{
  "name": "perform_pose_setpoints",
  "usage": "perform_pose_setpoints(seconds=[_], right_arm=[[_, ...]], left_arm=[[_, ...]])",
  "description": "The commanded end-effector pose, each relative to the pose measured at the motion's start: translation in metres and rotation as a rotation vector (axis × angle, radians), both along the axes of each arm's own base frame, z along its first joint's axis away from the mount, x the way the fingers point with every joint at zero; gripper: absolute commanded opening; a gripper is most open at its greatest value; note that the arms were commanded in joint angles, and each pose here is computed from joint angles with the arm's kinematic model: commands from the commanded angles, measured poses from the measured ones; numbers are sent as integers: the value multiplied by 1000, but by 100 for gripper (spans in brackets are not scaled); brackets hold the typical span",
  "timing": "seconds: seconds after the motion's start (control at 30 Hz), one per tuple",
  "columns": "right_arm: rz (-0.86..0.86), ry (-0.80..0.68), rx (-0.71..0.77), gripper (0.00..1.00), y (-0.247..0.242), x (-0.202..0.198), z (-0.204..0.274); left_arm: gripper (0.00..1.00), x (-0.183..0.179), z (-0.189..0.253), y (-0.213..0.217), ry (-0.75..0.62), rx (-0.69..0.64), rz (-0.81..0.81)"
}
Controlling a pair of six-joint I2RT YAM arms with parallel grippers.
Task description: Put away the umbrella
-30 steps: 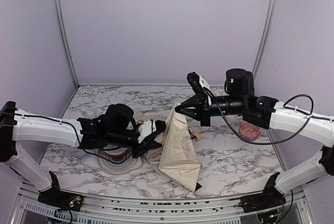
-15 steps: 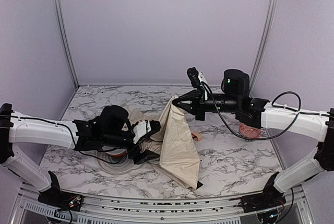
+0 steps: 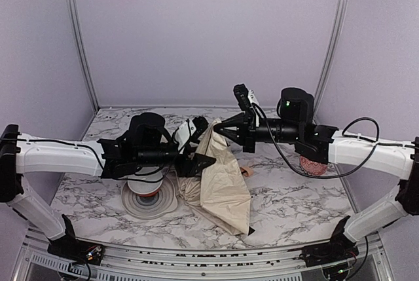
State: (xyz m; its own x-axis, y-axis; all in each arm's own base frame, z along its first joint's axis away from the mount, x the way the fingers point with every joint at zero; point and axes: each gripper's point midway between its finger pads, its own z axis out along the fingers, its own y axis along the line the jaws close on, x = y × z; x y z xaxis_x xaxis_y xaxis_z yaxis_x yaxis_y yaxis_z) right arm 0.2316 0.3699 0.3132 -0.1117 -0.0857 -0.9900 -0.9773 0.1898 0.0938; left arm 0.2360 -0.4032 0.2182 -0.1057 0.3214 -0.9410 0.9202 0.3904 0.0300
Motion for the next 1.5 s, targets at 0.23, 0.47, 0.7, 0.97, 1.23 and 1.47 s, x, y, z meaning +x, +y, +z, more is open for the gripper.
perform_pose_setpoints(seconds=[0.23,0.47,0.7,0.97,1.23,1.47], right_arm=[[-216,94,-97,19,-10,57,-23],[-458,260,-142,67,-72,127,-58],[-342,426,-392,56,-46,145,-171],[-188,497,-557,48,-22,112,-249],[-113,563,-590,42,-28,82,-273],[-168,530,-548,41,-41,77,-240]], left_arm=[[0,-4,10,-23,60,-146,-59],[0,-16,6,-8,50,-136,-87],[0,-16,26,-4,21,-170,-96],[0,62,13,22,100,-172,109],[0,138,-80,47,322,-78,312],[0,139,-162,36,538,-13,286]])
